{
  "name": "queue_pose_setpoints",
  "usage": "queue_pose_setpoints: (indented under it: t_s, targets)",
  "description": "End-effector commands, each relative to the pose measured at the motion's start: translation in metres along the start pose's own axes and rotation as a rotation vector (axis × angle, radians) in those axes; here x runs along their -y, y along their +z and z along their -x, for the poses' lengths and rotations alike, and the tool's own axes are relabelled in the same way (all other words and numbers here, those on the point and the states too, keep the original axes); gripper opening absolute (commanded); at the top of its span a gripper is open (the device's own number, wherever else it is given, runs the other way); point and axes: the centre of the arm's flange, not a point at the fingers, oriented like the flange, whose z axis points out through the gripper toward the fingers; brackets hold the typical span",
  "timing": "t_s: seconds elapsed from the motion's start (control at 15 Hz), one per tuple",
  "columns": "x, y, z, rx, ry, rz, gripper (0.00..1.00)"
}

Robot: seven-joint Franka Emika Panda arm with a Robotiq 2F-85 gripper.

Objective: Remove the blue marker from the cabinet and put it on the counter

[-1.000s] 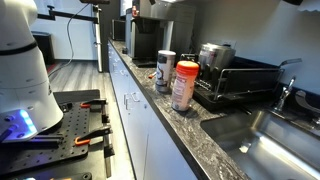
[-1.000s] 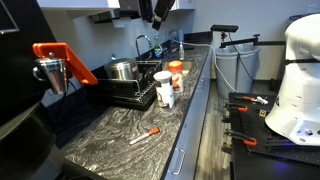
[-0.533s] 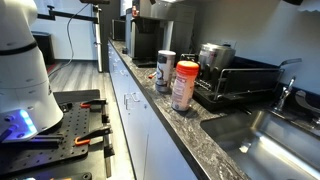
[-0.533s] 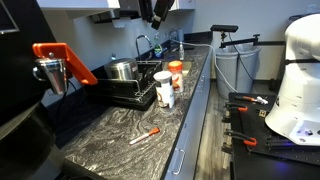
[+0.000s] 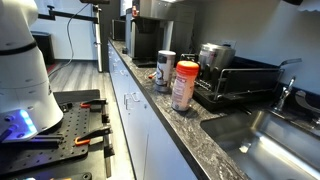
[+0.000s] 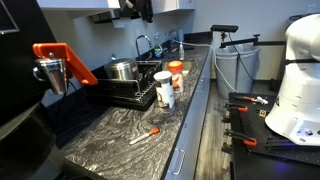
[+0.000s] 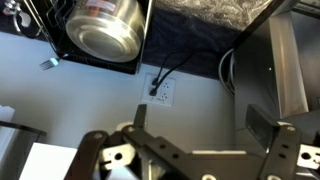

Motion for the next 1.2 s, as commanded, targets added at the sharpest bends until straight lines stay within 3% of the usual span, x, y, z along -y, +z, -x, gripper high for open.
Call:
queue_pose_setpoints:
  t_s: [0.0, 0.47, 0.73, 0.93, 1.07, 1.13]
  targets:
    - [0.015, 0.008, -0.044, -0.098, -0.016, -0.004, 1.00]
    - [0.050, -0.054, -0.102, -0.302, -0.088, -0.021, 1.00]
    - [0.058, -0.062, -0.126, -0.426, -0.088, 0.001, 1.00]
    - [0.055, -0.058, -0.136, -0.508, -0.021, 0.023, 1.00]
    - [0.055, -0.055, -0.139, -0.482, -0.042, 0.015, 1.00]
    - [0.048, -0.062, -0.125, -0.470, -0.041, 0.017, 1.00]
